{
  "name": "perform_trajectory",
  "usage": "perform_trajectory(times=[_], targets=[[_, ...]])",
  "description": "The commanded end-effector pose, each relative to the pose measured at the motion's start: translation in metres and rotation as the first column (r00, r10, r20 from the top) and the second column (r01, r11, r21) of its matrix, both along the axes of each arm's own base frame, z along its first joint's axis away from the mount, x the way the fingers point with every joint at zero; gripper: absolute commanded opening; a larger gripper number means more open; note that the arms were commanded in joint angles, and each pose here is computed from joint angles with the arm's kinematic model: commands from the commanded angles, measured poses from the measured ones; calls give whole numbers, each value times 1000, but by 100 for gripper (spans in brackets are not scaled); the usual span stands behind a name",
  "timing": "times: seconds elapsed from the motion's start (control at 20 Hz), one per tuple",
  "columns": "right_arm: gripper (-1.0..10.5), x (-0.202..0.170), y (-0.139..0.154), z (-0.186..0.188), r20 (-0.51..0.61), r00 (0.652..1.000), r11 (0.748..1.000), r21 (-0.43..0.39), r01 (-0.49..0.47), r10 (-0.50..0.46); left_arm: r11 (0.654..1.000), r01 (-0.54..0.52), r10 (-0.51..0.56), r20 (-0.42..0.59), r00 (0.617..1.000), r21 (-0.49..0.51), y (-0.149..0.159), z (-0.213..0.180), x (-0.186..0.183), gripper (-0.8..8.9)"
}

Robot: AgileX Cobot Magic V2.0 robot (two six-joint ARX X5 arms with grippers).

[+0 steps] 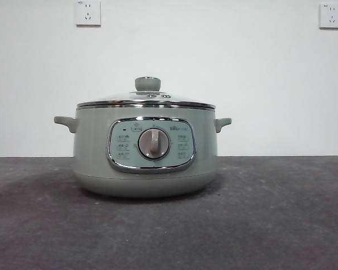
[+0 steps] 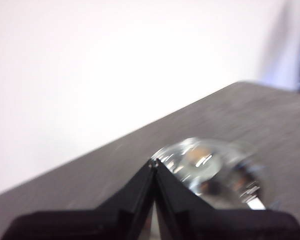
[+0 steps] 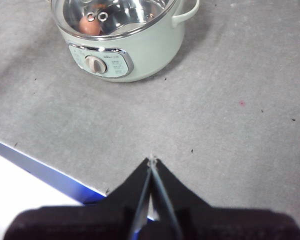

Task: Pick up the egg,open the lid,put the egg in the pot,close the lid

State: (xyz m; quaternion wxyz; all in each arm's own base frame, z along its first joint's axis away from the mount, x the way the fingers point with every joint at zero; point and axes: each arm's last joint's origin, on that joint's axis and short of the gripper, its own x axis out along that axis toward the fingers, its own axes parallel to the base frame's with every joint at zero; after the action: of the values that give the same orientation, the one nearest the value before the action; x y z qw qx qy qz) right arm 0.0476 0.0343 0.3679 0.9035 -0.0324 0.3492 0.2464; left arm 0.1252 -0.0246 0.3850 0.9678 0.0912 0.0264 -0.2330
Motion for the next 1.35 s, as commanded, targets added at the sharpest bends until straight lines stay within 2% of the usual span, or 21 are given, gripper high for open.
perform_trajectory(times=[0.05,0.15,0.3,0.75,0.8,1.35], targets=[[3,1,1,-2,-8,1000,1000,3,6,-6,990,-143,143,2,990,18,9,-47,-5,-4],[3,1,1,-2,-8,1000,1000,3,6,-6,978,-209,209,23,978,-7,14,-83,-12,-4],[3,1,1,-2,-8,1000,1000,3,6,-6,967,-254,254,25,967,-24,18,-131,-20,-4],[3,1,1,-2,-9,1000,1000,3,6,-6,914,-378,362,-126,924,-145,25,-231,-28,-4],[3,1,1,-2,-9,1000,1000,3,6,-6,912,-384,364,-151,919,-143,25,-235,-29,-4],[3,1,1,-2,-10,1000,1000,2,6,-6,913,-378,354,-166,921,-153,25,-236,-28,-3]])
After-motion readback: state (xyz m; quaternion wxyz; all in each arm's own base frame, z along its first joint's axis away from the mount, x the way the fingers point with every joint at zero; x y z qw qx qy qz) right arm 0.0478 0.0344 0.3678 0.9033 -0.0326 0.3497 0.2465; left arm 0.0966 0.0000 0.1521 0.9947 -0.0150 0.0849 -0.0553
